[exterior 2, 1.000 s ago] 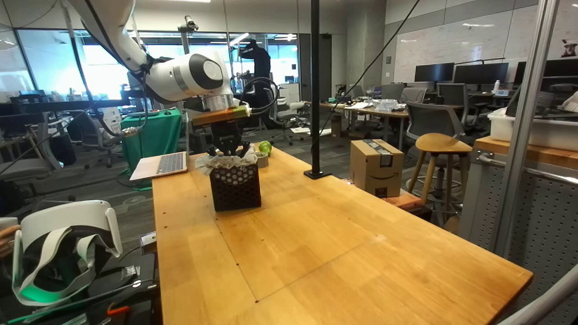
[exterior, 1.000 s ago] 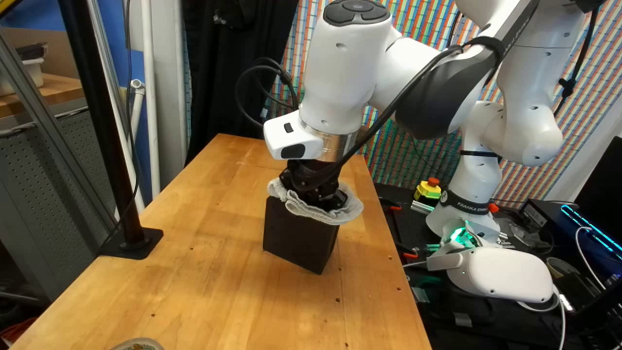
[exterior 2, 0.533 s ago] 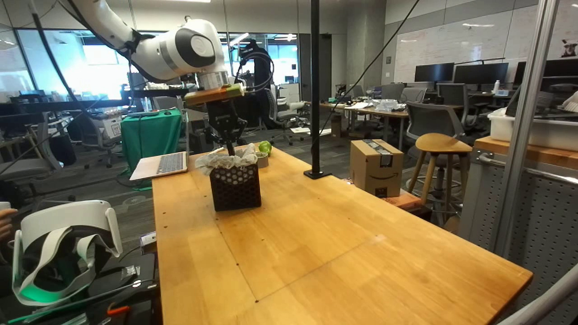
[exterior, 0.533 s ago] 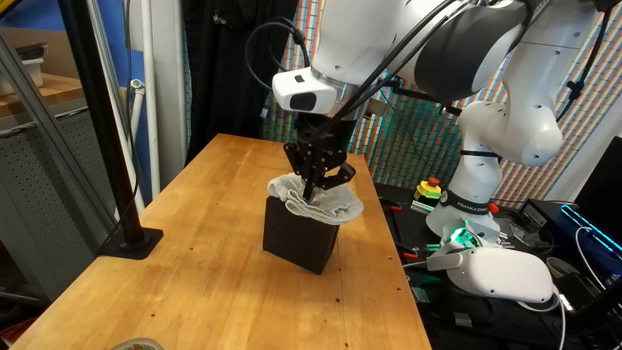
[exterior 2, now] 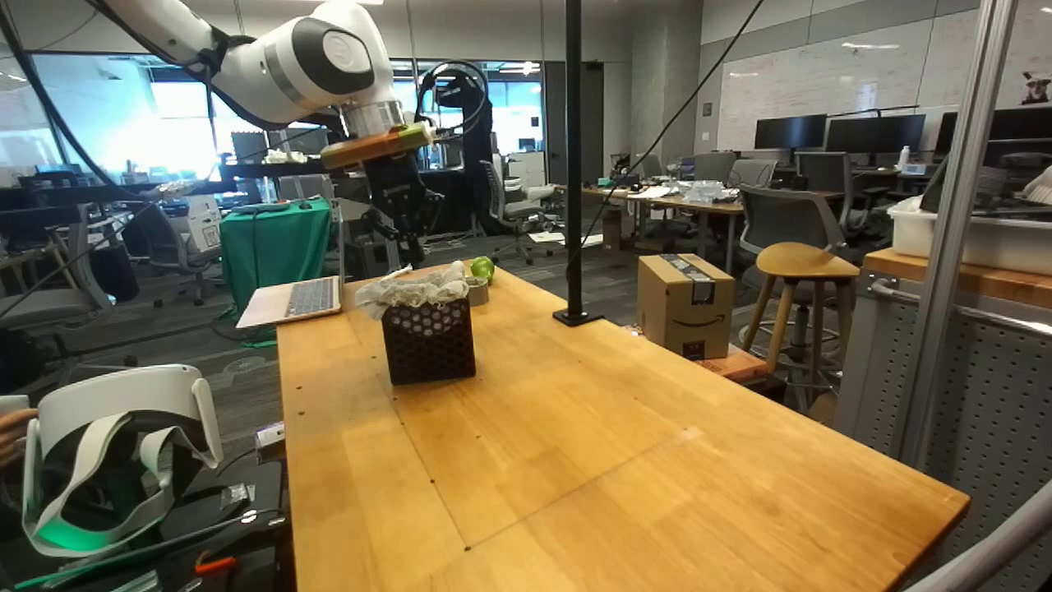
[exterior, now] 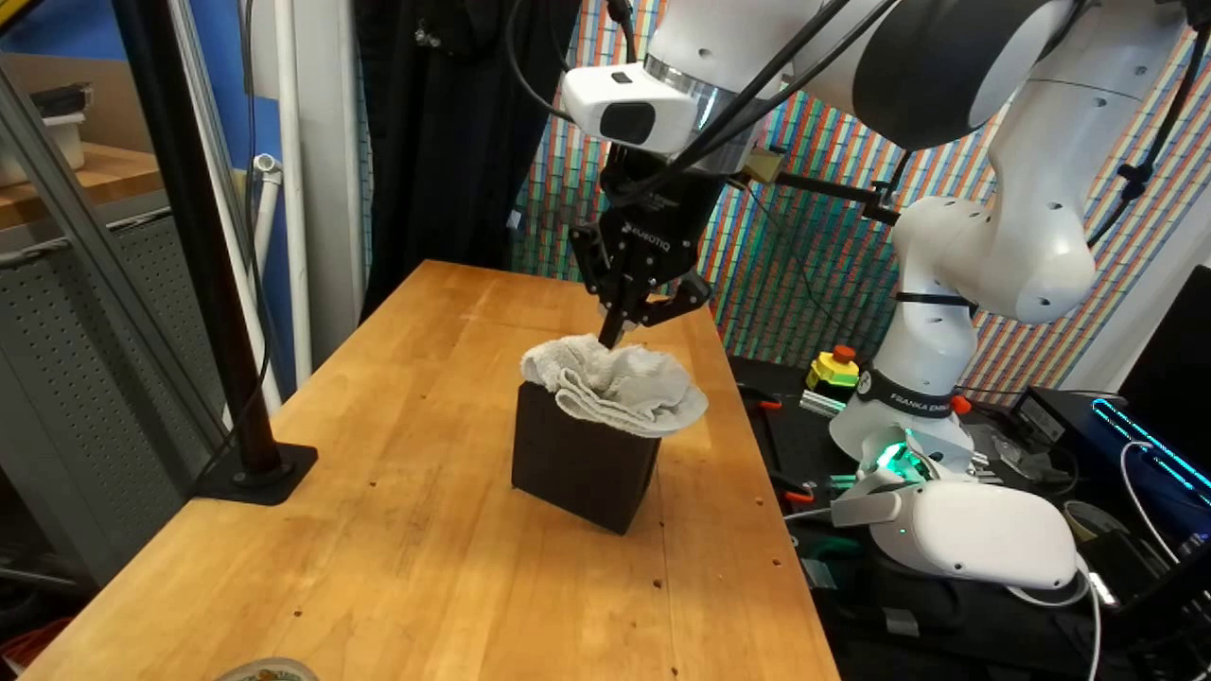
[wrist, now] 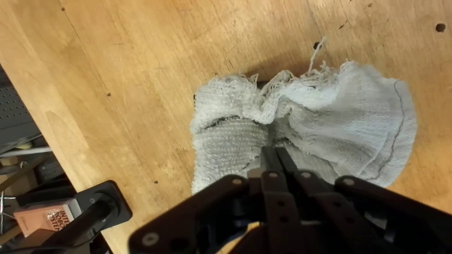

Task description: Put the white towel in the black box

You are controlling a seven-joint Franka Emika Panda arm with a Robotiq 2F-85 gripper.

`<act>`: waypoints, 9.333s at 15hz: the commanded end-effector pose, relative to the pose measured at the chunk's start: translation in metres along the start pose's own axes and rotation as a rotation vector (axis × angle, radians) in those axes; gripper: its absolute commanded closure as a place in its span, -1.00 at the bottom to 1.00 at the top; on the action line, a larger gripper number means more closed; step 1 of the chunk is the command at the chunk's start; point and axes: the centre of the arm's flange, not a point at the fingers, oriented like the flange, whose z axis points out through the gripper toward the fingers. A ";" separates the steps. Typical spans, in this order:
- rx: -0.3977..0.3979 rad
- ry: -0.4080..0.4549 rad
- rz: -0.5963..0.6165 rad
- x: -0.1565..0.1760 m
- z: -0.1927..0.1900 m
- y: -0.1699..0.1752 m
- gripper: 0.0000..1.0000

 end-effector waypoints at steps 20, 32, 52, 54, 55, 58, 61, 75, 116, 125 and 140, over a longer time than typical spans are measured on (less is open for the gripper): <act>0.286 -0.230 0.056 0.030 0.163 0.021 0.91; 0.275 -0.023 0.141 -0.017 0.058 0.038 0.90; 0.083 0.267 -0.012 -0.056 -0.011 -0.096 -0.22; 0.060 0.275 -0.019 -0.054 -0.003 -0.098 -0.52; 0.048 0.278 -0.021 -0.053 0.001 -0.098 -0.70; 0.021 0.274 -0.027 -0.052 0.010 -0.097 -1.00; 0.006 0.269 -0.027 -0.048 0.014 -0.094 -1.00; -0.032 0.230 -0.010 -0.021 0.038 -0.072 -0.64; 0.017 -0.057 -0.056 0.032 0.093 -0.013 0.83; 0.204 -0.207 -0.107 0.051 0.122 0.016 0.83; 0.414 -0.351 -0.143 0.037 0.142 0.035 0.83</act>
